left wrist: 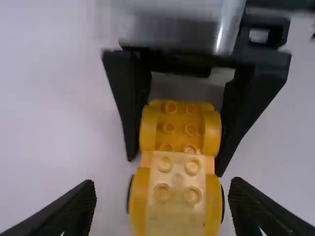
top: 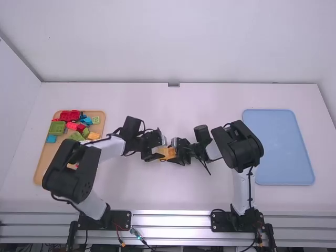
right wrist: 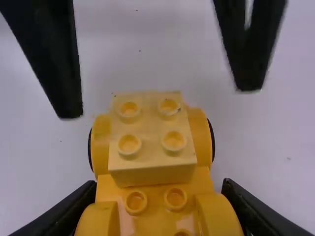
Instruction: Assemble lego blocks to make yellow taxi
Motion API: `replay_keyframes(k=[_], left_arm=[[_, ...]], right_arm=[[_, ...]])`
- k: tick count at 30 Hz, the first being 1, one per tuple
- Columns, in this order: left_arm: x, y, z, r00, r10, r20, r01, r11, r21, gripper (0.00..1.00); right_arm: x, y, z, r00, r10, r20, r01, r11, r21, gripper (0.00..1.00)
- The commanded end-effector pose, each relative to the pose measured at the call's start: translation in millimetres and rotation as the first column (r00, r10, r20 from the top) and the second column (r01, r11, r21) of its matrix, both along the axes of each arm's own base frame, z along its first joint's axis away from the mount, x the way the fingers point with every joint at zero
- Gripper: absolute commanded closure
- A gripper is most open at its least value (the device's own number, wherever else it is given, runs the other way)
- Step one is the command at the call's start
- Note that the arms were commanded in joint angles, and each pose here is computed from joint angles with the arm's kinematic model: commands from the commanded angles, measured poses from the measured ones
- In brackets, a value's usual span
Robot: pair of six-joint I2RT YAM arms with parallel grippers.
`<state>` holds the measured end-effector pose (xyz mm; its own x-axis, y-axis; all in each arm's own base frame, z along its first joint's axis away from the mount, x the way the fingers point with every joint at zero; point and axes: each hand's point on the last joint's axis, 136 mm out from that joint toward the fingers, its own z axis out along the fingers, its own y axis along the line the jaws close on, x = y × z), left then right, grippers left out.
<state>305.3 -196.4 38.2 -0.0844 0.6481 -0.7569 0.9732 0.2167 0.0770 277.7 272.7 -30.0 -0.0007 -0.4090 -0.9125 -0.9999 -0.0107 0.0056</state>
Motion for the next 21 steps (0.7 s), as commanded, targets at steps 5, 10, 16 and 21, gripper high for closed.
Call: replay_keyframes(k=[5, 10, 16, 21], left_arm=[[-9.5, -7.2, 12.3, 0.999, -0.012, -0.042, 0.009, 0.998, -0.065, 0.98], [-14.8, -8.4, -11.2, 0.993, -0.02, -0.112, 0.014, 0.998, -0.061, 0.98], [-20.4, -5.3, -30.7, 0.985, -0.011, -0.173, 0.005, 0.999, -0.037, 0.98], [-26.7, 8.7, -47.3, 0.975, 0.043, -0.22, -0.029, 0.997, 0.068, 0.98]], right_arm=[[-2.2, -3.0, -11.0, 0.999, -0.018, -0.031, 0.017, 0.999, -0.029, 0.35], [-2.2, -2.9, -10.9, 0.999, -0.018, -0.031, 0.017, 0.999, -0.029, 0.35], [-2.3, -3.0, -11.1, 0.999, -0.018, -0.031, 0.018, 0.999, -0.03, 0.35], [-2.2, -3.0, -11.1, 0.999, -0.019, -0.031, 0.018, 0.999, -0.03, 0.35]])
